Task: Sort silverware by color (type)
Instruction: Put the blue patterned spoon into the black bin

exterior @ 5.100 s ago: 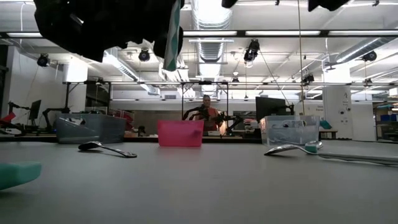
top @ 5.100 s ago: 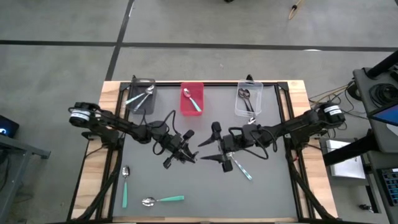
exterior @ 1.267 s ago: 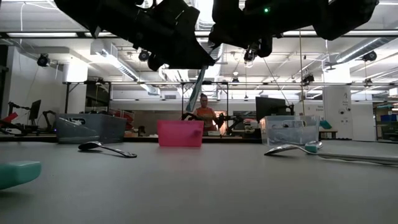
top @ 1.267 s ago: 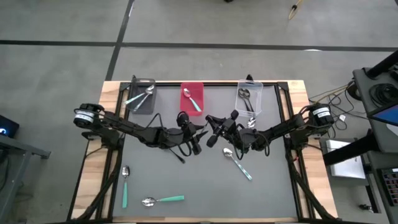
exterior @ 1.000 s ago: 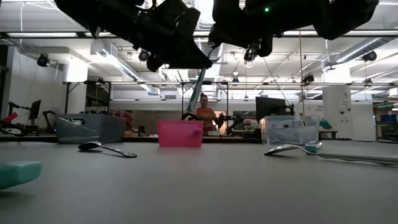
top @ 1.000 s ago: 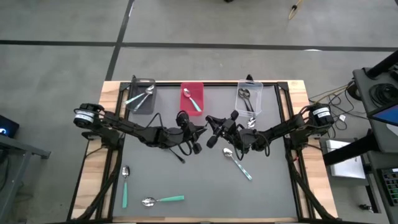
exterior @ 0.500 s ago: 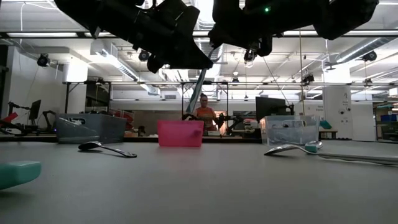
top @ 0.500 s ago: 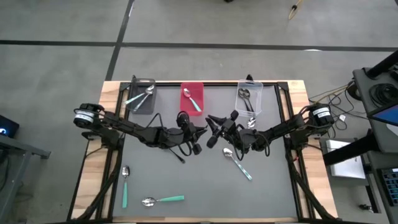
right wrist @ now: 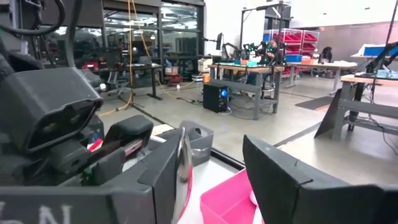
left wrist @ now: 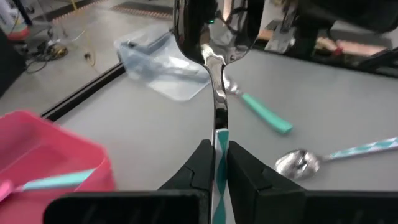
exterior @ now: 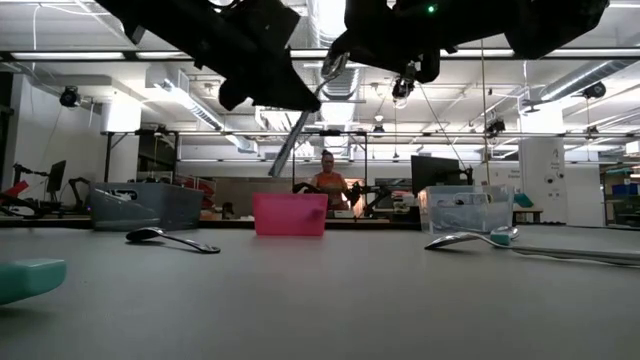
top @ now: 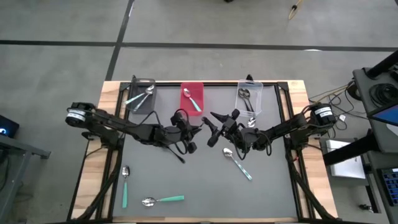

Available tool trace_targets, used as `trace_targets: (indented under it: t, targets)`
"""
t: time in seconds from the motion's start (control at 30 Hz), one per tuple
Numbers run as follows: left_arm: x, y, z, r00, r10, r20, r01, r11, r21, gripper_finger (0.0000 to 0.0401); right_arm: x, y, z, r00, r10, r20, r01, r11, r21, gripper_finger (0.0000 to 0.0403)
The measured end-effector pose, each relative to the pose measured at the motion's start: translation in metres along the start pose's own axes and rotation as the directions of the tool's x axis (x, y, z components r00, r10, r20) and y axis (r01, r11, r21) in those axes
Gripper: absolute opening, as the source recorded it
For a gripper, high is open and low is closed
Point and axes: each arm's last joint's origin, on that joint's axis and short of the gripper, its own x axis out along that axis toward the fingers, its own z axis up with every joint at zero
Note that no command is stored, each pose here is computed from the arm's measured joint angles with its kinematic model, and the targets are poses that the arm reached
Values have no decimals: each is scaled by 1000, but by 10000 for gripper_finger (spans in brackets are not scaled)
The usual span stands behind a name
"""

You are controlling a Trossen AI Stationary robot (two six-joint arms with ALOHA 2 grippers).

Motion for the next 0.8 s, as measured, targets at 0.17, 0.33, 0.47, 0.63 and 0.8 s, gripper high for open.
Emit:
trace_targets:
  t: [0.17,0.33,0.47,0.63,0.8]
  targets:
    - [-10,12,2,996,39,-76,-37,999,22,8,0,0,0,1000,1,-2,-1,1000,-19,164]
    - [-28,33,8,983,97,-154,-93,995,31,8,0,0,0,1000,-1,-4,1,1000,-23,156]
    - [-45,54,14,967,151,-206,-148,988,31,8,0,0,-2,1000,0,-19,-1,999,-40,150]
    - [-61,85,17,926,247,-287,-250,968,24,8,0,0,-3,1000,1,-27,-3,999,-51,142]
    - [-74,115,21,863,310,-398,-329,944,23,8,-1,-1,1,1000,2,-27,-5,995,-104,139]
